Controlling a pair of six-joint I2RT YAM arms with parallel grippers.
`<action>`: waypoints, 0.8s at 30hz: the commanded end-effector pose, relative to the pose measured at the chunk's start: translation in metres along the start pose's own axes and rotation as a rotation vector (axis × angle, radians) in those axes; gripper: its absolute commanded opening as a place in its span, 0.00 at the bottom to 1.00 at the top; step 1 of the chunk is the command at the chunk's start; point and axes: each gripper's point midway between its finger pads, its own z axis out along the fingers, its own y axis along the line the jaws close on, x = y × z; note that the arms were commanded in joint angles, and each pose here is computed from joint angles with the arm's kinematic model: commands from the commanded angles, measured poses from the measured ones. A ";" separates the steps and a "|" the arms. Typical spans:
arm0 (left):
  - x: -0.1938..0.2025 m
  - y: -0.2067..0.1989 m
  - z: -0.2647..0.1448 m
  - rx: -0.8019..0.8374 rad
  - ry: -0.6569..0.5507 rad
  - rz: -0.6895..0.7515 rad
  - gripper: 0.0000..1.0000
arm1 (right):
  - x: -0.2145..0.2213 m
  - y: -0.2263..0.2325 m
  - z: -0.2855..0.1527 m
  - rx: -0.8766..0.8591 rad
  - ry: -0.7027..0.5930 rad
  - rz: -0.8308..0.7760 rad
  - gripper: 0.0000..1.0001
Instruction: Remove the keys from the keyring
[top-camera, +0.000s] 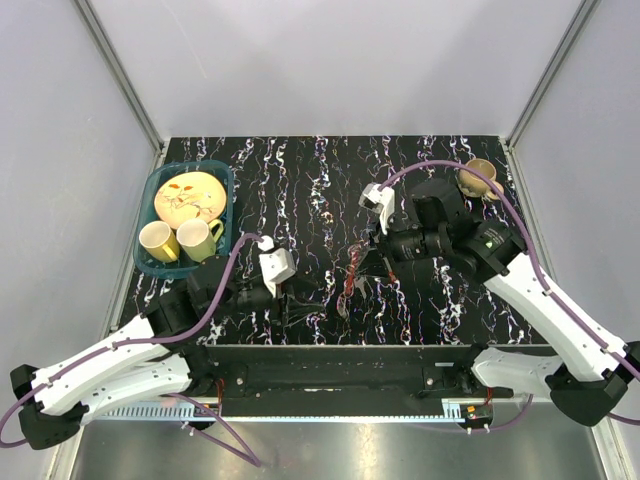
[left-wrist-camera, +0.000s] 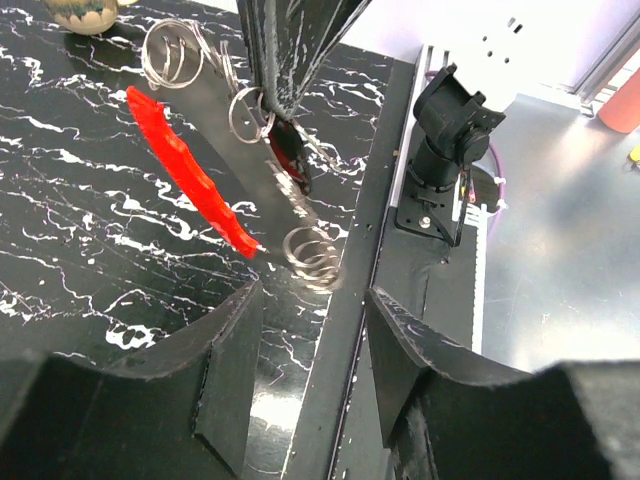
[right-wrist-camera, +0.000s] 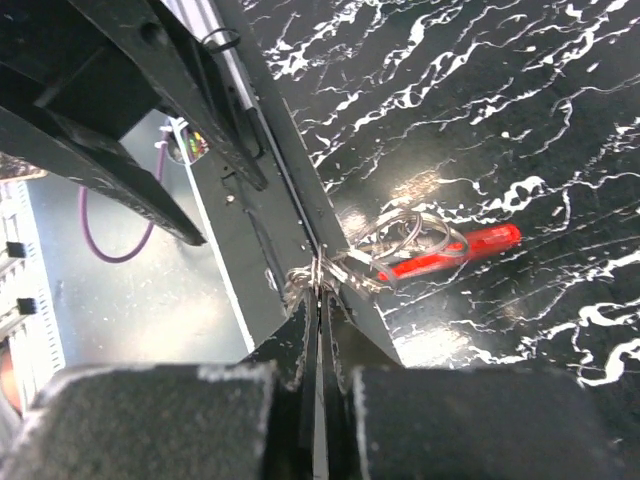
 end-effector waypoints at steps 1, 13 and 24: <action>-0.033 -0.007 0.002 0.043 -0.111 0.019 0.48 | -0.001 -0.006 -0.010 0.052 0.035 -0.112 0.00; -0.043 0.000 0.005 0.202 -0.131 -0.102 0.49 | -0.011 0.004 -0.005 -0.087 0.116 -0.294 0.00; -0.039 0.017 0.020 0.193 0.007 -0.037 0.40 | -0.012 0.020 0.010 -0.268 0.102 -0.360 0.00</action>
